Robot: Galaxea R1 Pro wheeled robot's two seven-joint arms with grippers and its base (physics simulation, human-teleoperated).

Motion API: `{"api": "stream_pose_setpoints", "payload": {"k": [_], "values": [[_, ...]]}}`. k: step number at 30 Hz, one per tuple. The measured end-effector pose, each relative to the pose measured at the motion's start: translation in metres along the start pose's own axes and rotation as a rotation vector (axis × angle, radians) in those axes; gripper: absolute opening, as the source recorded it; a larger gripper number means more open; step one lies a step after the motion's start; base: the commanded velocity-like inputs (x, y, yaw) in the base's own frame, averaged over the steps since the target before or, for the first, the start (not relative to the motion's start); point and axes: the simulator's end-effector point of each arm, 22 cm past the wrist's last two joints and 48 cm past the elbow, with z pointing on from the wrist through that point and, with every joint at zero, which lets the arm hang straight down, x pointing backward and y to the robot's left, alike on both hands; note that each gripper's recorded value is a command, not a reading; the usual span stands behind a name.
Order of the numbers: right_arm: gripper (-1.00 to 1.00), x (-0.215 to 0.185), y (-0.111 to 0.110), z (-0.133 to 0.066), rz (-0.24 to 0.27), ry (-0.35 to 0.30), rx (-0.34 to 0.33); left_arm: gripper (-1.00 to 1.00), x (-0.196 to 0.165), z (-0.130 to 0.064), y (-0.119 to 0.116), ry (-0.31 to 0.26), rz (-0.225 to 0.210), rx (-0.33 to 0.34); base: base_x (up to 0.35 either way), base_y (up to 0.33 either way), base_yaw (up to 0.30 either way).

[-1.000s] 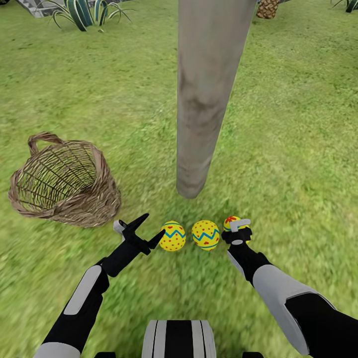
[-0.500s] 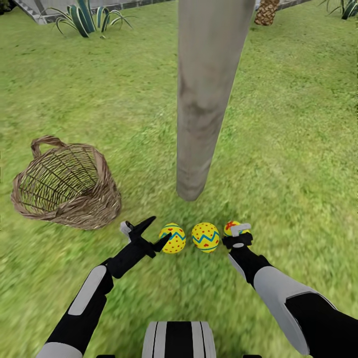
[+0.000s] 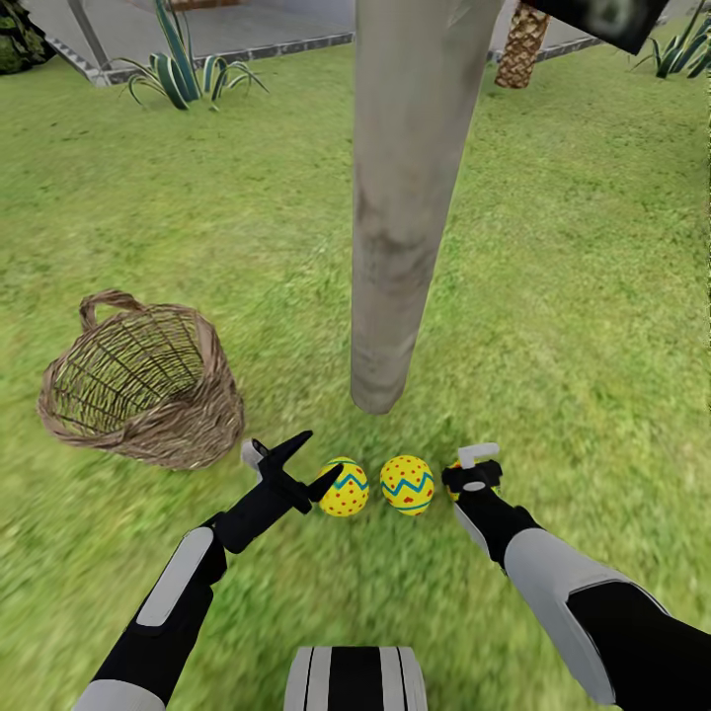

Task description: Take the three Easter eggs out of the wicker basket on the lawn in the garden, then place them on the lawn next to a single tree (choose any tree) so that all three eggs are next to the same tree and none are left in the basket.

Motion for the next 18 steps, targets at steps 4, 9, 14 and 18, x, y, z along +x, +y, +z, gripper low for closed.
{"api": "stream_pose_setpoints", "payload": {"k": [4,9,14,18], "values": [[1.00,-0.018,-0.004,-0.006,0.011,-0.033,0.005,1.00,0.004,0.003,-0.008,0.008,0.012,0.007,0.000,0.000,0.000],[1.00,-0.034,-0.010,-0.013,0.020,-0.058,0.013,1.00,0.008,0.006,-0.018,0.017,0.028,0.016,-0.042,0.000,0.000],[1.00,-0.052,-0.014,-0.021,0.030,-0.088,0.016,1.00,0.013,0.008,-0.028,0.026,0.043,0.025,-0.330,0.000,0.000],[1.00,-0.062,-0.018,-0.028,0.035,-0.104,0.020,1.00,0.016,0.010,-0.036,0.032,0.055,0.033,-0.343,0.000,0.000]]}}
